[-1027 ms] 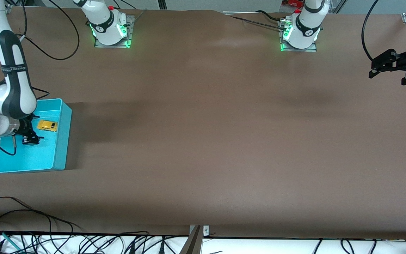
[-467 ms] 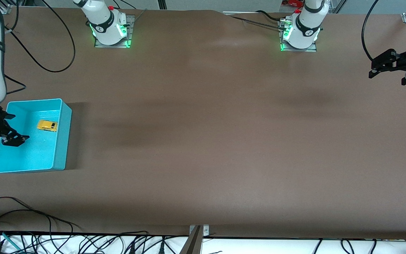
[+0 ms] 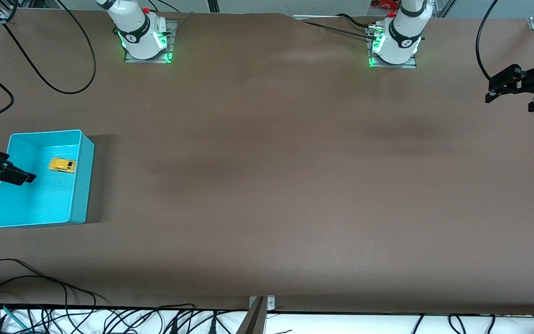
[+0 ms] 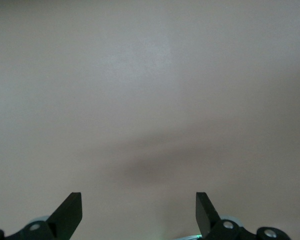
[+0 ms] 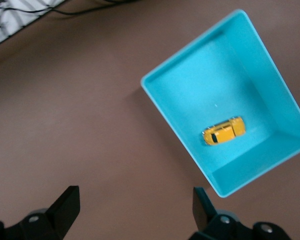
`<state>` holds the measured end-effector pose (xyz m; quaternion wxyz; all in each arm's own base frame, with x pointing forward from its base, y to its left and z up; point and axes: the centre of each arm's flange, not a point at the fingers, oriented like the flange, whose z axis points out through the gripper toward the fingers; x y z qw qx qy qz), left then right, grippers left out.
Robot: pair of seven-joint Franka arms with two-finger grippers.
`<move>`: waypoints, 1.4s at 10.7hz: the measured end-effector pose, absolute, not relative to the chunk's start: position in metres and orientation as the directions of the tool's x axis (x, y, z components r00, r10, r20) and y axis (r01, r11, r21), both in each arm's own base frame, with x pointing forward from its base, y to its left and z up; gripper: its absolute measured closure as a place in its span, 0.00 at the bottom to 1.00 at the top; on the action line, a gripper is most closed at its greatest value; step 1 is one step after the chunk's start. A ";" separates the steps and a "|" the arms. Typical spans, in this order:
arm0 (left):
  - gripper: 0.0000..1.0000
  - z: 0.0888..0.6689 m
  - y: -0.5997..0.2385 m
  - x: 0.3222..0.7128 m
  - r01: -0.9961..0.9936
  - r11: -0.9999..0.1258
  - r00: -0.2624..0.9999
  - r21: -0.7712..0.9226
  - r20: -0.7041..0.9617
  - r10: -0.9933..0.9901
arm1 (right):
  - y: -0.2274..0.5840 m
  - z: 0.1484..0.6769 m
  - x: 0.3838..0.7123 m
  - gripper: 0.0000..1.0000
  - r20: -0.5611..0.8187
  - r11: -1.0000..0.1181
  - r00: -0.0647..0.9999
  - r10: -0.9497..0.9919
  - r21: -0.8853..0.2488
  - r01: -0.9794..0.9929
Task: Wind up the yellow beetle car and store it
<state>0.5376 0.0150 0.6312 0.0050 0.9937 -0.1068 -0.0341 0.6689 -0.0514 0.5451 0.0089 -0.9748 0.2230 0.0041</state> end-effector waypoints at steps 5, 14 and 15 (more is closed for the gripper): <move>0.00 0.631 0.015 0.538 -0.212 -0.977 0.975 0.017 -0.067 -0.213 | 0.000 0.541 0.618 0.00 -0.093 -0.991 0.987 -0.130 0.049 -0.126; 0.00 0.631 0.015 0.538 -0.212 -0.977 0.975 0.017 -0.067 -0.213 | 0.009 0.584 0.558 0.00 -0.054 -0.995 0.995 -0.089 0.045 -0.086; 0.00 0.631 0.015 0.538 -0.212 -0.977 0.975 0.017 -0.067 -0.213 | 0.009 0.584 0.558 0.00 -0.053 -0.995 0.995 -0.089 0.045 -0.087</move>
